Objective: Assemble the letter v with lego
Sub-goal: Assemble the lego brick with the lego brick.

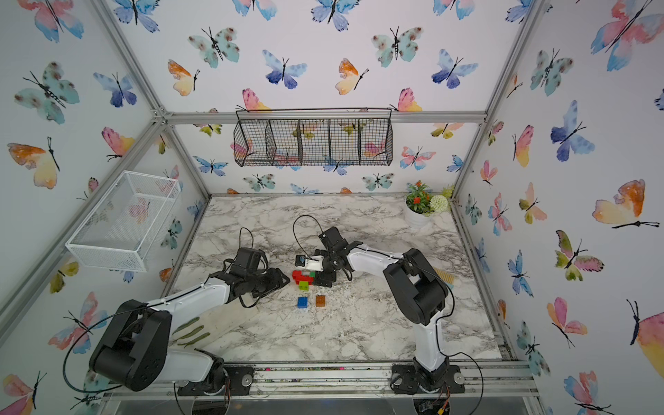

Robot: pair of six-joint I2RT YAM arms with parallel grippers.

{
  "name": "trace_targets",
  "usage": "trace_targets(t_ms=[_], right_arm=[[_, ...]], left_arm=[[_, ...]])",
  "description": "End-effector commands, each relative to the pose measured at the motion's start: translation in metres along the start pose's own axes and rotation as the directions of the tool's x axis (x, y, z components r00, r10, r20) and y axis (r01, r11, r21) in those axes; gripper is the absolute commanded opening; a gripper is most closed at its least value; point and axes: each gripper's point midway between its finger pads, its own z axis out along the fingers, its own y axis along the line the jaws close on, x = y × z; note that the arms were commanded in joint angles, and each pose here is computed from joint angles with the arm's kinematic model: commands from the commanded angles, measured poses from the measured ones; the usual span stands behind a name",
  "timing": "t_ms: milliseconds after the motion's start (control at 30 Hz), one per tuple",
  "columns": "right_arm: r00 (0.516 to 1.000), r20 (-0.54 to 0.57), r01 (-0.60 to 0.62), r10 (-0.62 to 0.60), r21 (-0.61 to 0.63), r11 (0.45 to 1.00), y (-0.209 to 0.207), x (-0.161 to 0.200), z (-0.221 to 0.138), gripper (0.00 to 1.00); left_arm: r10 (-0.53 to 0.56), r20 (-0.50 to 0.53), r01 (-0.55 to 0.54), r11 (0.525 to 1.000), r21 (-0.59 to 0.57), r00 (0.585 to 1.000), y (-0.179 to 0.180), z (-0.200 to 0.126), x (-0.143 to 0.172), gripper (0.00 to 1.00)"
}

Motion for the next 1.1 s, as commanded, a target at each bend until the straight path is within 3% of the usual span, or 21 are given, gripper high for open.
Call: trace_targets(t_ms=[0,467,1067], right_arm=[[0.999,-0.043,-0.002,0.000,-0.041,0.999,0.009,0.004,0.008,0.83],[0.994,-0.111,-0.030,0.025,-0.046,0.998,0.008,0.014,0.023,0.57],[0.996,-0.086,-0.021,0.011,-0.121,0.992,0.023,0.008,0.028,0.52]], left_arm=[[0.009,-0.018,-0.009,1.000,0.026,1.000,-0.003,0.006,0.002,0.58],[0.008,-0.042,-0.007,1.000,0.016,0.999,0.004,0.017,0.006,0.58],[0.009,-0.063,-0.009,1.000,0.006,0.998,0.008,0.027,0.006,0.58]])
